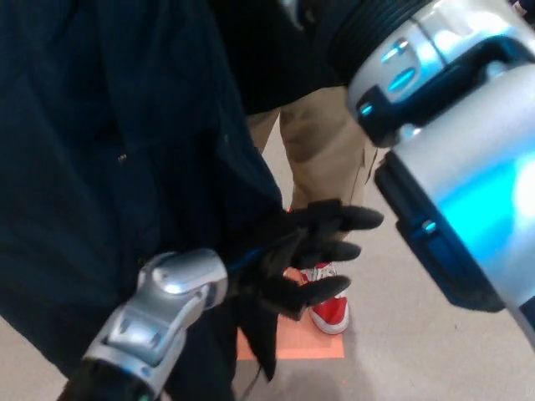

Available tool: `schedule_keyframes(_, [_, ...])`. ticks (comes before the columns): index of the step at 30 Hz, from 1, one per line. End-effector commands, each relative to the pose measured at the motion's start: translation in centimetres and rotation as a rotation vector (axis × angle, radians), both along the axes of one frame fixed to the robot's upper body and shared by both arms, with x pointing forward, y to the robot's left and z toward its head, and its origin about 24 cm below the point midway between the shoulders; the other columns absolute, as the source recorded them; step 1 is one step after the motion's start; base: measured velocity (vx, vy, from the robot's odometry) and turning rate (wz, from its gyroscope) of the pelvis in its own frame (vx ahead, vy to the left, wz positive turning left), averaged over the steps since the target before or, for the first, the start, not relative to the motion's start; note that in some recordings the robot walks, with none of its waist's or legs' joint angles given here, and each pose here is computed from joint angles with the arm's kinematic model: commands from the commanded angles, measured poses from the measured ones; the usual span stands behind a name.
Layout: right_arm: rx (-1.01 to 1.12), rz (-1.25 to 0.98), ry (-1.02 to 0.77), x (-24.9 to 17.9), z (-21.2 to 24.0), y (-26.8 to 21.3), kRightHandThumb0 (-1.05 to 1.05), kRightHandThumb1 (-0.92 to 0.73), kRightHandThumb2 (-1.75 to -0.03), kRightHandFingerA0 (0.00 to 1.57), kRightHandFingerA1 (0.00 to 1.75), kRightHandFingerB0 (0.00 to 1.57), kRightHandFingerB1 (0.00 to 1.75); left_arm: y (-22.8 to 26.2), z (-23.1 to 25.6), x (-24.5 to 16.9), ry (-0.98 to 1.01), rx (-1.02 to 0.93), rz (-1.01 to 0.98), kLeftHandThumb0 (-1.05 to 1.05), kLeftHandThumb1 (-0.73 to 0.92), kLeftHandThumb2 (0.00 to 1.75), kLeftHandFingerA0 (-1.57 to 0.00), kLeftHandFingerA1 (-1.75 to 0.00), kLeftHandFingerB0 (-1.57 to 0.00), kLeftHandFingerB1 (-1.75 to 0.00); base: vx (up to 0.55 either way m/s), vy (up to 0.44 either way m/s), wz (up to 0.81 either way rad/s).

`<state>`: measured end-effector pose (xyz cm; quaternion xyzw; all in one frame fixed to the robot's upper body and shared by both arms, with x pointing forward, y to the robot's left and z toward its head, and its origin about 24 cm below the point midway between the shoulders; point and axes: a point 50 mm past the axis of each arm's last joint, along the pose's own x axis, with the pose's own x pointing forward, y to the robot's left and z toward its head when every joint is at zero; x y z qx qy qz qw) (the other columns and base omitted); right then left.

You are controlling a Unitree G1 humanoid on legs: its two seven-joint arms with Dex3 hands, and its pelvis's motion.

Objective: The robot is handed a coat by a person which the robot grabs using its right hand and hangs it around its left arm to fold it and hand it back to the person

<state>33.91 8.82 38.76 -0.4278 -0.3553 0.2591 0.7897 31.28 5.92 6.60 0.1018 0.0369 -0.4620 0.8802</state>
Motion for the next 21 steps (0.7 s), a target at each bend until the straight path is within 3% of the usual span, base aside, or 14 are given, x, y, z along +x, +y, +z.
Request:
schedule_keyframes(1, [0.041,0.123,-0.028,-2.5,1.7,2.1,-0.39,-0.87,-0.67,1.01,0.64,0.81,0.60,-1.0,0.4,1.5,0.031,0.027,0.091,-0.34,0.55,1.07,0.00,-0.48,0.00,-0.46,0.00,0.000,0.00])
schedule_keyframes(2, [0.027,0.138,-0.048,-2.9,1.7,2.4,-0.32,-0.69,-1.10,0.93,0.83,0.80,0.77,-1.5,0.5,2.0,0.058,0.003,0.113,-0.34,0.55,1.07,0.00,-0.48,0.00,-0.46,0.00,0.000,0.00])
schedule_keyframes(3, [0.021,0.145,-0.053,-3.1,1.6,2.7,-0.42,-0.88,-0.67,1.06,0.70,0.94,0.67,-1.7,0.5,2.3,0.059,-0.005,0.119,-0.60,0.80,0.65,-0.23,-0.30,-0.22,-0.29,0.00,0.000,0.00])
schedule_keyframes(7, [0.004,0.178,-0.057,-4.0,1.6,3.7,-0.42,-0.90,-0.67,0.81,0.55,0.68,0.51,-2.3,0.7,3.0,0.019,-0.018,0.140,-0.54,0.85,0.66,-0.30,-0.32,-0.32,-0.32,0.00,0.000,0.00])
schedule_keyframes(8, [0.003,0.222,-0.075,-4.7,1.7,4.1,-0.37,-0.87,-0.65,0.85,0.93,0.73,0.59,-2.4,1.1,3.3,-0.056,0.019,0.133,-0.57,0.79,1.09,-0.31,-0.51,-0.32,-0.51,0.00,0.000,0.00])
schedule_keyframes(9, [0.001,0.246,-0.074,-5.1,1.8,4.4,-0.32,-0.69,-1.10,0.90,0.94,0.69,0.71,-2.4,1.3,3.5,-0.080,0.049,0.147,-0.53,0.91,0.68,-0.40,-0.37,-0.41,-0.35,0.00,0.000,0.00])
schedule_keyframes(10, [-0.002,0.255,-0.061,-5.3,1.9,4.6,-0.32,-0.69,-1.10,0.90,0.94,0.69,0.71,-2.4,1.3,3.8,-0.071,0.070,0.173,-0.53,0.91,0.68,-0.40,-0.37,-0.41,-0.35,0.00,0.000,0.00])
schedule_keyframes(11, [-0.011,0.281,-0.083,-5.7,2.0,4.8,-0.36,-0.84,-0.65,0.86,0.90,0.70,0.50,-2.4,1.4,4.1,-0.059,0.077,0.224,-0.52,0.86,0.67,-0.39,-0.39,-0.40,-0.34,0.00,0.000,0.00])
schedule_keyframes(13, [-0.007,0.329,-0.132,-6.5,2.3,5.0,-0.33,-0.83,-0.64,1.01,0.79,0.76,0.55,-2.1,1.9,4.7,-0.106,0.154,0.267,-0.49,0.87,0.67,-0.37,-0.47,-0.38,-0.35,0.00,0.000,0.00])
schedule_keyframes(14, [-0.010,0.331,-0.190,-6.8,2.2,5.1,-0.34,-0.86,-0.66,1.19,0.72,0.94,0.72,-1.8,2.1,4.8,-0.183,0.172,0.282,-0.47,0.85,0.66,-0.45,-0.49,-0.45,-0.37,0.00,0.000,0.00])
schedule_keyframes(17, [-0.013,0.343,-0.217,-7.0,2.0,5.2,-0.35,-0.88,-0.67,1.21,0.69,0.98,0.75,-1.6,2.2,4.9,-0.219,0.179,0.295,-0.47,0.85,0.66,-0.45,-0.49,-0.45,-0.37,0.00,0.000,0.00])
schedule_keyframes(18, [-0.016,0.344,-0.212,-7.0,2.0,5.2,-0.34,-0.88,-0.67,1.24,0.72,1.01,0.77,0.1,2.7,5.9,-0.447,0.396,0.375,-0.53,0.83,0.66,-0.38,-0.43,-0.39,-0.33,0.00,0.000,0.00])
schedule_keyframes(19, [-0.014,0.348,-0.211,-7.0,1.9,5.2,-0.34,-0.88,-0.67,1.25,0.75,1.03,0.78,0.3,2.8,6.0,-0.496,0.434,0.394,-0.54,0.65,1.02,-0.39,-0.57,-0.29,-0.49,0.00,0.000,0.00])
schedule_keyframes(21, [-0.008,0.355,-0.207,-7.0,1.8,5.1,-0.34,-0.88,-0.67,1.25,0.75,1.03,0.78,0.5,2.6,6.0,-0.531,0.460,0.414,-0.54,0.65,1.02,-0.39,-0.57,-0.29,-0.49,0.00,0.000,0.00])
